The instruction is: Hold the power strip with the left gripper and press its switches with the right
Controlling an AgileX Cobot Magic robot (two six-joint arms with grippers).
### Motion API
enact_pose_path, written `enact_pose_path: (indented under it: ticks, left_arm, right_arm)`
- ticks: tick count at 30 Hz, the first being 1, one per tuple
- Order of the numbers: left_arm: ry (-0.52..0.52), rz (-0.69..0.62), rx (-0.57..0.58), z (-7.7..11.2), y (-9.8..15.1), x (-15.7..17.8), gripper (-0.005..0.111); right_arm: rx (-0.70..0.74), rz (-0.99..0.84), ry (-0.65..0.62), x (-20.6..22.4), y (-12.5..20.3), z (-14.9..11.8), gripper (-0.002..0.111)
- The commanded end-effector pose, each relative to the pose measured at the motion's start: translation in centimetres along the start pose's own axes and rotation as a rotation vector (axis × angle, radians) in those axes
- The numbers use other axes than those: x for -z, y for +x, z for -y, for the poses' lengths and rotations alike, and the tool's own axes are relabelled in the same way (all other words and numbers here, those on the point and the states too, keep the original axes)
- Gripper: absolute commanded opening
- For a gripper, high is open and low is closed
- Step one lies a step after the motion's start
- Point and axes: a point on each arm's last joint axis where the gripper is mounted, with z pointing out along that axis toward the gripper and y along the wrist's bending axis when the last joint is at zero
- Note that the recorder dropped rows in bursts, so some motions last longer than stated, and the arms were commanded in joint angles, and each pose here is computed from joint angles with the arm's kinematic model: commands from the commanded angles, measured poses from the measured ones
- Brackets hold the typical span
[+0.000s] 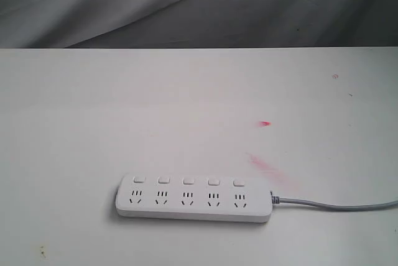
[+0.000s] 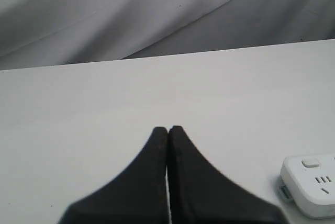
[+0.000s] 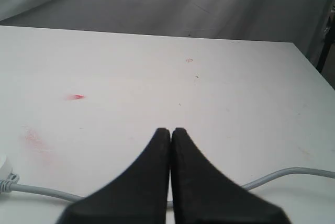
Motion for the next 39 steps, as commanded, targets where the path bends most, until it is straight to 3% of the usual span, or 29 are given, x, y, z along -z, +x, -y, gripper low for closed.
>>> enact_pose_path:
  ticks: [1, 18, 24, 26, 31, 36, 39]
  left_arm:
    - [-0.003, 0.005, -0.002, 0.0, 0.1, 0.0, 0.0]
    - [-0.003, 0.041, -0.002, 0.0, -0.3, 0.0, 0.0]
    - [-0.049, 0.118, -0.255, -0.3, -1.0, 0.0, 0.0]
    - [-0.047, 0.178, -0.258, -0.2, -1.5, 0.1, 0.0]
    - [-0.027, 0.352, -0.156, 0.0, -3.0, 0.5, 0.0]
    - [0.023, 0.485, 0.118, 0.0, -4.1, 1.0, 0.0]
    - [0.089, 0.535, 0.4, -0.2, -4.6, 1.3, 0.0]
  right_arm:
    - [0.003, 0.005, 0.008, 0.0, 0.0, 0.1, 0.0]
    - [0.003, 0.005, 0.008, 0.0, 0.0, 0.1, 0.0]
    - [0.003, 0.005, 0.008, 0.0, 0.0, 0.1, 0.0]
    - [0.003, 0.005, 0.008, 0.0, 0.0, 0.1, 0.0]
    - [0.003, 0.005, 0.008, 0.0, 0.0, 0.1, 0.0]
    - [0.003, 0.005, 0.008, 0.0, 0.0, 0.1, 0.0]
    - [0.003, 0.005, 0.008, 0.0, 0.0, 0.1, 0.0]
